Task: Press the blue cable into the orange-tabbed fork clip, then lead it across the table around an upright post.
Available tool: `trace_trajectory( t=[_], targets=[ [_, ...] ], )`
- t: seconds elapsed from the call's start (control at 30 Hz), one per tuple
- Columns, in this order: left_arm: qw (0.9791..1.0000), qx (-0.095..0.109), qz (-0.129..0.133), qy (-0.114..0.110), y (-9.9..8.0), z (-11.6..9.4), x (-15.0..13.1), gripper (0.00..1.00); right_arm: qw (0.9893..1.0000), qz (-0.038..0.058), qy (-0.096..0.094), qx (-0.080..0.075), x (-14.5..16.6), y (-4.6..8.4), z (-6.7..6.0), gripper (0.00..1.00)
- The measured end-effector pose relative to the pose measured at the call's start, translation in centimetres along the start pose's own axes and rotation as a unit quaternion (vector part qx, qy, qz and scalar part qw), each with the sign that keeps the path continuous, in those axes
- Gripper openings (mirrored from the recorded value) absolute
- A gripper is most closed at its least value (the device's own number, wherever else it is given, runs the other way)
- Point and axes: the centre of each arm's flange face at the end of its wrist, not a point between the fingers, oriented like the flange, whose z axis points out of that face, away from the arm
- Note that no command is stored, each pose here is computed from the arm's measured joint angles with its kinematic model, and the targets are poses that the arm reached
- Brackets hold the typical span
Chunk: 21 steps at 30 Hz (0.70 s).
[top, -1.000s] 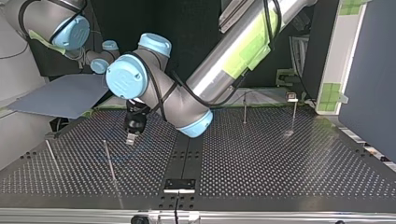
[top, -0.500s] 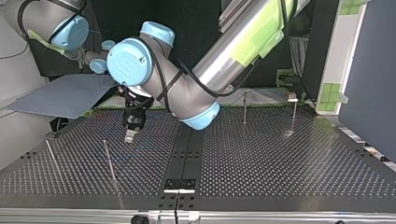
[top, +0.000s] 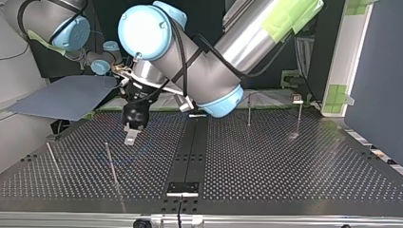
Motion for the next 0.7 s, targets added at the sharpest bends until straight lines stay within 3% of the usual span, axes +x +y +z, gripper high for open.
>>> trace_trajectory(
  t=[0.33, 0.7],
  targets=[
    [0.9989, 0.016, 0.002, -0.045, -0.1, -2.8, -2.8, 1.00, 1.0000, -0.0014, 0.000, 0.000, 0.0, -0.1, 0.0, 0.00],
    [0.9948, 0.031, -0.007, -0.097, 0.2, -6.3, -5.8, 1.00, 1.0000, -0.0017, -0.001, 0.001, -0.1, -0.1, 0.0, 0.00]
  ],
)
